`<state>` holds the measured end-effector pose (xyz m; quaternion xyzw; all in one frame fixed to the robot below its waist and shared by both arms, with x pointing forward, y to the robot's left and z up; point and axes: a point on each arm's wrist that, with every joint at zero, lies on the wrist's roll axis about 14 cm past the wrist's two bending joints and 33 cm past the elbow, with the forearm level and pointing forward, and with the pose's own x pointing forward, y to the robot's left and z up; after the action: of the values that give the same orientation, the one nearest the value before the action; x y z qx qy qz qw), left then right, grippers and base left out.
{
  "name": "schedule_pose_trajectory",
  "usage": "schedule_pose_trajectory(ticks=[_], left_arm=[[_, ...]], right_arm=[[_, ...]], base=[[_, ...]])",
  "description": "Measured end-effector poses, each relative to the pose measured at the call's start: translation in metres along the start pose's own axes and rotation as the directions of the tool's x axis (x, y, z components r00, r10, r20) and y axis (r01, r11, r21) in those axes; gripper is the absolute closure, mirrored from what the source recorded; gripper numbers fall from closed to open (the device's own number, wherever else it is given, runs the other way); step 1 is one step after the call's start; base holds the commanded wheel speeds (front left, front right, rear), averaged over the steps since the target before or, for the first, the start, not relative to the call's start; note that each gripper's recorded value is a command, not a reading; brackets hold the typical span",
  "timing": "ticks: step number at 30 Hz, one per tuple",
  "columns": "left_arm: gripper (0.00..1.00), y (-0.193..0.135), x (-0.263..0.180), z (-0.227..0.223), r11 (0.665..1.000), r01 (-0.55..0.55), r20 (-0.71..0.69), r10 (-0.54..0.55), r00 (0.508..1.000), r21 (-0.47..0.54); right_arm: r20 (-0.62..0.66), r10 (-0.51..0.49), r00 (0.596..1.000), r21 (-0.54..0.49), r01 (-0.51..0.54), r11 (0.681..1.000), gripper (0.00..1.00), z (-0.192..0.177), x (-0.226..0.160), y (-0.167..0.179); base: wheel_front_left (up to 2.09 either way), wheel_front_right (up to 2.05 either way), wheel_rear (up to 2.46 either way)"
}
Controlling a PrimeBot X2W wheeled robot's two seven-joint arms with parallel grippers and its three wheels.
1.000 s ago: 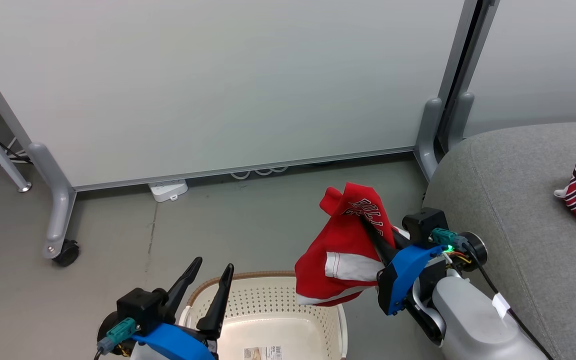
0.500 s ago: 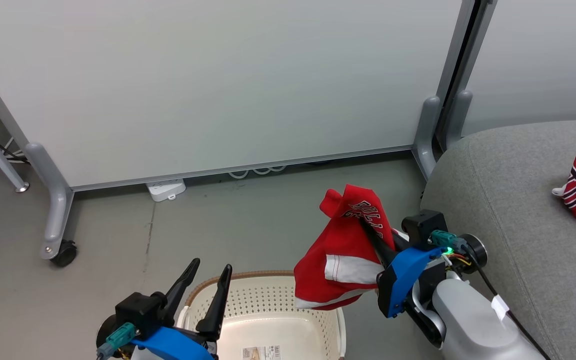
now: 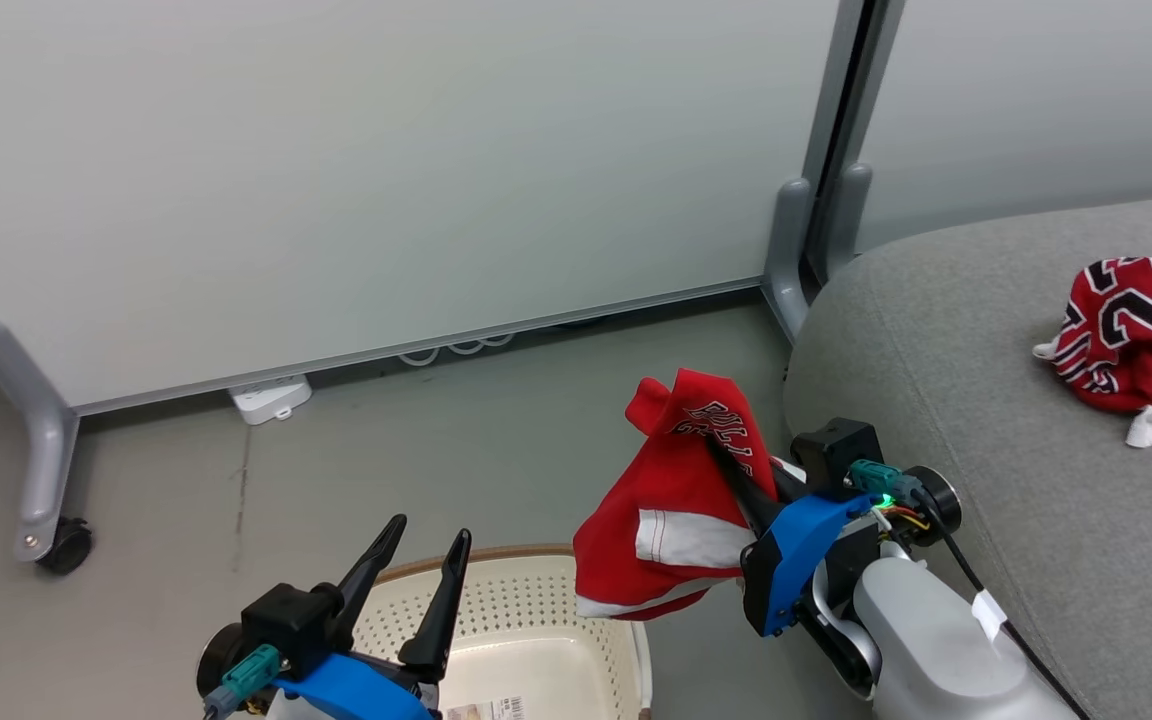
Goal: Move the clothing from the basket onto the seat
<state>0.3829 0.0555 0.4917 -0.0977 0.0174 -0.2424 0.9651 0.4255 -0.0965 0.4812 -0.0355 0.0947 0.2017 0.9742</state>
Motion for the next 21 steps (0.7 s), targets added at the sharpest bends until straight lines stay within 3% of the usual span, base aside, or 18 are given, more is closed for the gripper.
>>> schedule_pose_trajectory(ticks=[10, 21], left_arm=[[0.00, -0.041, 0.030, -0.006, 0.990, 0.143, -0.019, -0.142, 0.990, 0.007], [0.00, -0.095, 0.055, -0.017, 0.949, 0.314, -0.051, -0.313, 0.948, 0.001]], right_arm=[[-0.012, -0.139, 0.990, 0.024, 0.139, 0.990, 1.00, -0.010, -0.035, -0.045], [-0.018, -0.297, 0.955, 0.060, 0.298, 0.953, 1.00, -0.020, -0.080, -0.088]], base=[[0.00, 0.00, 0.00], [0.00, 0.00, 0.00]])
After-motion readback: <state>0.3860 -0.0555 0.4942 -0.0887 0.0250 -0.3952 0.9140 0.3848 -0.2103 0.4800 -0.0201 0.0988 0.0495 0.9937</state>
